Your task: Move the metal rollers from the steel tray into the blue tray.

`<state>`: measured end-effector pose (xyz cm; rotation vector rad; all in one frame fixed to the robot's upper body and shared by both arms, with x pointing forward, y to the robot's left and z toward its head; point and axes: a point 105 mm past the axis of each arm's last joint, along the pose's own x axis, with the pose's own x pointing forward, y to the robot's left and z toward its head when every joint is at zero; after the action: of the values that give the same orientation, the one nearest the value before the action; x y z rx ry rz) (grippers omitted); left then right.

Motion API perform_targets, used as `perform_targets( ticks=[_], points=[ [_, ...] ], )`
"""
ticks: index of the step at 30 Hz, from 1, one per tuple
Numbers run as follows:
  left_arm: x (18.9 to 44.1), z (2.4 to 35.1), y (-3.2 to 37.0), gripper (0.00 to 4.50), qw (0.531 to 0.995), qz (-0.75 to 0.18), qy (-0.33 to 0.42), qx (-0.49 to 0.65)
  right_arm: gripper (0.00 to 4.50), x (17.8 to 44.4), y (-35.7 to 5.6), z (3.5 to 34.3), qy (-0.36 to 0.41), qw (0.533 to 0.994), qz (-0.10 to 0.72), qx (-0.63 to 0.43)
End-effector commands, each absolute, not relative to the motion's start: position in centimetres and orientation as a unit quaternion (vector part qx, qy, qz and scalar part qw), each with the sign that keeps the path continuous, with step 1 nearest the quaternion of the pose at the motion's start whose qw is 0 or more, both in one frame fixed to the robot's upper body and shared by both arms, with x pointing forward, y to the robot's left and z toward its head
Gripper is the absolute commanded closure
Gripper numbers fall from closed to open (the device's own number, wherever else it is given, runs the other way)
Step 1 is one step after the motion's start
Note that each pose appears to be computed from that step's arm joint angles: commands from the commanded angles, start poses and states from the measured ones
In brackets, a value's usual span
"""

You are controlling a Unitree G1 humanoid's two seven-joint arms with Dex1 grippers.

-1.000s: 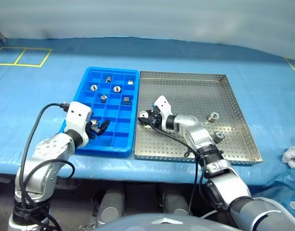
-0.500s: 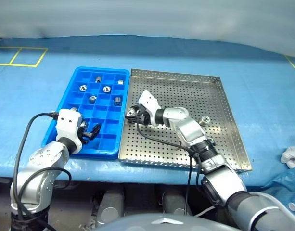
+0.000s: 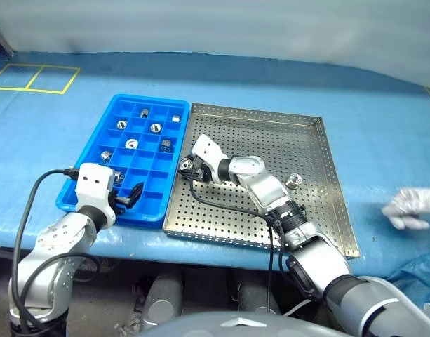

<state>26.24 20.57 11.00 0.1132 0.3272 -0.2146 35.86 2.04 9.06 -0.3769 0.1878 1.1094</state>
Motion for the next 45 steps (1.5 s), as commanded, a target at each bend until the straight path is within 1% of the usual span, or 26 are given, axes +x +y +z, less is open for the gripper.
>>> perform_targets(
  ticks=[1,5,8,11,14,18,20,23,33,45],
  points=[
    [26.5,12.4,19.7,0.79,0.98,-0.13,0.135,0.065,2.62,36.1,2.7,12.2,0.022,0.828,0.519,-0.21],
    [26.8,12.4,19.5,0.79,0.979,-0.138,0.136,0.068,2.62,37.8,0.5,11.3,0.038,0.847,0.457,-0.267],
    [27.0,12.4,19.3,0.79,0.978,-0.143,0.136,0.069,2.62,38.7,-0.3,11.6,0.037,0.864,0.426,-0.267],
    [27.0,12.6,19.2,0.79,0.977,-0.149,0.133,0.071,2.62,38.5,0.4,13.2,0.016,0.874,0.437,-0.21],
    [27.1,13.0,19.7,0.79,0.981,-0.136,0.124,0.067,2.62,37.9,1.8,15.1,-0.01,0.875,0.462,-0.148],
    [27.0,13.7,20.9,0.79,0.984,-0.112,0.115,0.079,2.62,36.0,4.1,17.1,-0.037,0.847,0.521,-0.102],
    [26.9,14.0,22.0,0.79,0.987,-0.086,0.111,0.08,2.62,35.4,5.0,17.4,-0.042,0.837,0.537,-0.097],
    [26.7,14.0,23.1,0.79,0.989,-0.057,0.111,0.078,2.62,35.1,6.2,17.2,-0.039,0.828,0.55,-0.099],
    [25.4,13.5,24.0,0.79,0.989,-0.04,0.121,0.079,2.62,35.8,9.3,15.4,0.001,0.816,0.57,-0.094],
    [24.7,12.9,23.5,0.79,0.988,-0.042,0.13,0.076,2.62,37.9,10.0,14.1,0.03,0.834,0.544,-0.086]
  ],
)
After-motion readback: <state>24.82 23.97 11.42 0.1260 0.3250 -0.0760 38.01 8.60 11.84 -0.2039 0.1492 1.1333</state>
